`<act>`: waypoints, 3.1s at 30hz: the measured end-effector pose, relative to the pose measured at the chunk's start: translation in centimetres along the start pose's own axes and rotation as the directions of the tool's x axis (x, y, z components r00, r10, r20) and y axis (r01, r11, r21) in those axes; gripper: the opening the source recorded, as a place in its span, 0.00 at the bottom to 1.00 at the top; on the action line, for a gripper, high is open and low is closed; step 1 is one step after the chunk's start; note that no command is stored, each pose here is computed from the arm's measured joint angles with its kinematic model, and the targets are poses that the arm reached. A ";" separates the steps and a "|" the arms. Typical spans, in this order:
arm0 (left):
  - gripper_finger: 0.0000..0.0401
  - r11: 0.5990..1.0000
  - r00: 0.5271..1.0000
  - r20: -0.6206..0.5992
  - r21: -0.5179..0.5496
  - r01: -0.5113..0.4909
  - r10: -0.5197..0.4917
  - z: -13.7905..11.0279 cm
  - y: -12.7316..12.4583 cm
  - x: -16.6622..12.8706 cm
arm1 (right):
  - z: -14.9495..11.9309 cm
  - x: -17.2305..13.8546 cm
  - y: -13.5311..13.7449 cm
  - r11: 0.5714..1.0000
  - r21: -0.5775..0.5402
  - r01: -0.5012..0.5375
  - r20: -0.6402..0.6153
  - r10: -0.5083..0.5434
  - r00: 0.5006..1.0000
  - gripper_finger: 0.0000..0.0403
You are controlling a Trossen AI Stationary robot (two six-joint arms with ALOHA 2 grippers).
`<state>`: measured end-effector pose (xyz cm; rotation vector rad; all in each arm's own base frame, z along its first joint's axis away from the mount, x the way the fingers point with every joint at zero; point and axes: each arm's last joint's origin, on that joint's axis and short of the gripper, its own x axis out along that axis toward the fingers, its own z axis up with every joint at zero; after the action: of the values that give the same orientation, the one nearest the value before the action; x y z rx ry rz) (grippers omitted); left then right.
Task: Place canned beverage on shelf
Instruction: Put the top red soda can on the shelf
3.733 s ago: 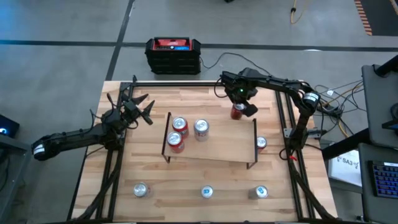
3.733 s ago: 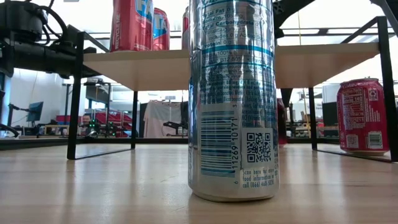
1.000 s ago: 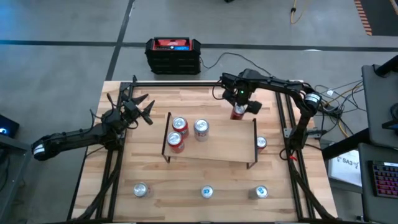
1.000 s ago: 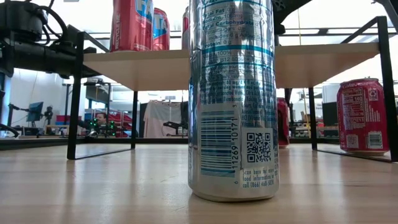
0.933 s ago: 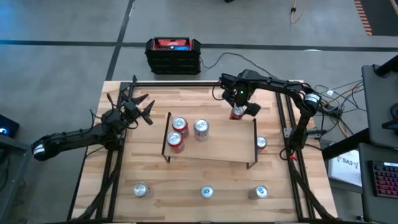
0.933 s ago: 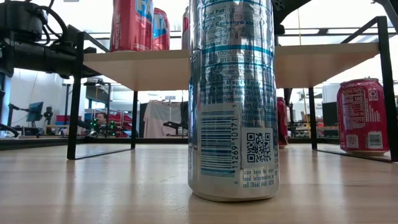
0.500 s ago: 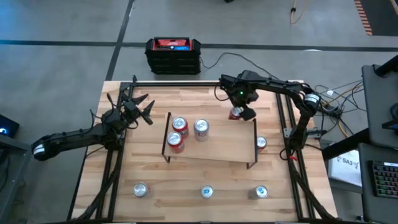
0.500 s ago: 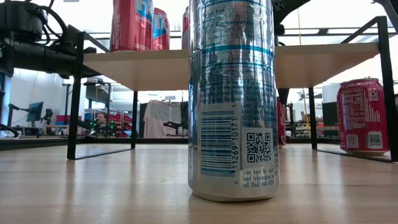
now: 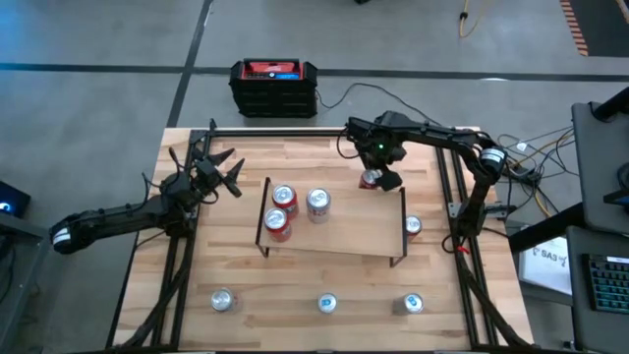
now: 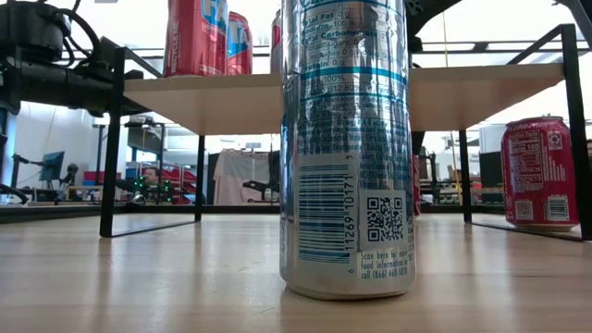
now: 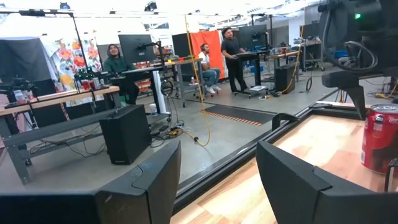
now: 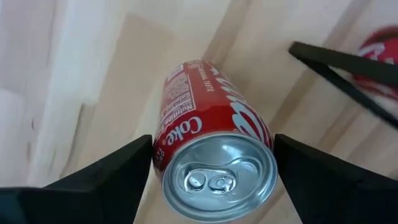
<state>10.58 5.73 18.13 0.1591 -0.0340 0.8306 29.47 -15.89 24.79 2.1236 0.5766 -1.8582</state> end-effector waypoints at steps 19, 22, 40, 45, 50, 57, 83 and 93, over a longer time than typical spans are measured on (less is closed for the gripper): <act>0.49 1.000 1.000 0.000 0.000 0.000 0.000 0.0 0.0 0.0 | -0.6 -1.4 0.4 0.760 -0.647 -0.062 -0.041 0.047 0.998 0.98; 0.49 1.000 1.000 -0.001 0.000 0.000 0.000 0.0 0.0 0.0 | -0.6 -1.4 0.4 0.729 -0.682 -0.060 -0.040 0.046 0.998 0.99; 0.49 1.000 1.000 0.000 0.000 0.000 0.000 0.0 0.0 0.0 | -0.7 -0.3 0.1 0.588 -0.809 0.010 0.046 0.045 0.998 0.99; 0.49 1.000 1.000 0.000 0.000 0.000 0.000 0.0 0.0 0.0 | -0.8 0.8 0.4 0.555 -0.830 0.053 0.082 0.027 0.996 0.99; 0.49 1.000 1.000 0.000 0.000 0.000 0.000 0.0 0.0 0.0 | -0.8 1.7 0.9 0.499 -0.860 0.110 0.143 0.028 0.989 0.99; 0.49 1.000 1.000 0.000 0.000 0.000 0.000 0.0 0.0 0.0 | -0.8 3.3 1.5 0.407 -0.895 0.182 0.204 0.011 0.979 0.99; 0.49 1.000 1.000 0.000 0.000 0.000 0.000 0.0 0.0 0.0 | -1.2 3.8 1.4 0.510 -0.844 0.164 0.170 -0.035 0.985 0.73; 0.49 1.000 1.000 -0.001 0.000 0.000 0.000 0.0 0.0 0.0 | -1.2 3.7 1.3 0.727 -0.671 0.143 0.153 -0.053 0.987 0.73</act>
<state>10.58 5.73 18.12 0.1591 -0.0334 0.8305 31.54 -16.02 21.20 1.4917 1.1528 -1.4716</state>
